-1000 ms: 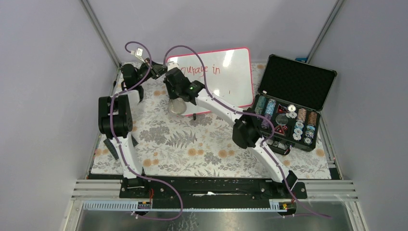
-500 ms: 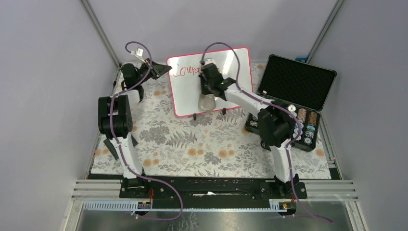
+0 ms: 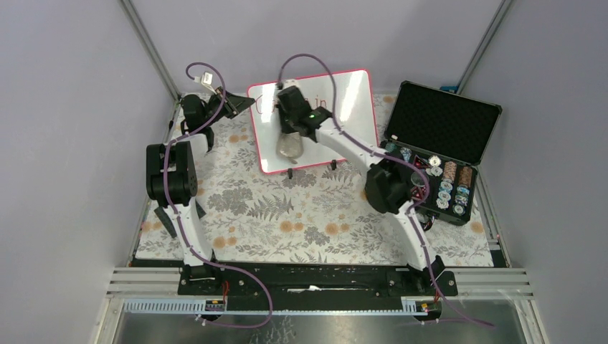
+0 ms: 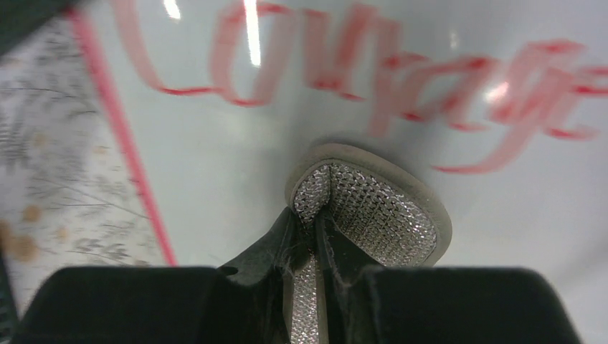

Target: Erase the whiteboard

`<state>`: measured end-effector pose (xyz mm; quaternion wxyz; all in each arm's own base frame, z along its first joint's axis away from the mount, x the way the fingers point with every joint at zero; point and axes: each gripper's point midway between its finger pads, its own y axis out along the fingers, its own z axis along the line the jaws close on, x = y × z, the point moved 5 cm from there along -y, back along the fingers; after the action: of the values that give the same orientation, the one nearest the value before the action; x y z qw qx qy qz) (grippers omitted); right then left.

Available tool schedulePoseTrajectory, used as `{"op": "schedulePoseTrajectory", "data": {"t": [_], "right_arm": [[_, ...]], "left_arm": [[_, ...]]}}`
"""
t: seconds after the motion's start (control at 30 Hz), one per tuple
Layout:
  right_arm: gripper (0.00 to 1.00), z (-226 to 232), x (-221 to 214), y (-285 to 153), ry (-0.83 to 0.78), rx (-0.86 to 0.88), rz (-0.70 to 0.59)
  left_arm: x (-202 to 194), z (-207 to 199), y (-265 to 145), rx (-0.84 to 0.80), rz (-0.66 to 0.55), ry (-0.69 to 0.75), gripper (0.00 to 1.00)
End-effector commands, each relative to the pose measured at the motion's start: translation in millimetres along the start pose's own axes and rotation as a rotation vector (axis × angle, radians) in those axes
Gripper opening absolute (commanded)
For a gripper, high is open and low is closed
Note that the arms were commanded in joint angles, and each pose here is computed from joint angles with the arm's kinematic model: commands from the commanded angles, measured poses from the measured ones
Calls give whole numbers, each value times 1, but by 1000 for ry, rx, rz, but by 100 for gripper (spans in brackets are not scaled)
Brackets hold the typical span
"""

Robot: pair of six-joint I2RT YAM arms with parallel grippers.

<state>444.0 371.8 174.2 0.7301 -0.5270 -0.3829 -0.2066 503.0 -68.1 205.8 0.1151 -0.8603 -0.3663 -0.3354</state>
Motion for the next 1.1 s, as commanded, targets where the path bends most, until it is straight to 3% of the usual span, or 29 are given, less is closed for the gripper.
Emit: {"op": "schedulePoseTrajectory", "data": {"t": [0.0,0.1,0.23,0.7,1.07], "right_arm": [[0,79,-19,13,-101,146,15],[0,78,-11,14,-88,141,-7],[0,41,2,13,-13,102,-15],[0,-152,-24,-18,199,-168,-45],[0,-208,-50,-27,264,-259,-16]], "left_arm": [[-1,-36,8,-90,46,70,0],[-2,-36,8,-92,51,70,0],[-2,-37,8,-92,51,73,0],[-3,-34,9,-93,57,70,0],[-3,-34,8,-88,57,71,0]]}}
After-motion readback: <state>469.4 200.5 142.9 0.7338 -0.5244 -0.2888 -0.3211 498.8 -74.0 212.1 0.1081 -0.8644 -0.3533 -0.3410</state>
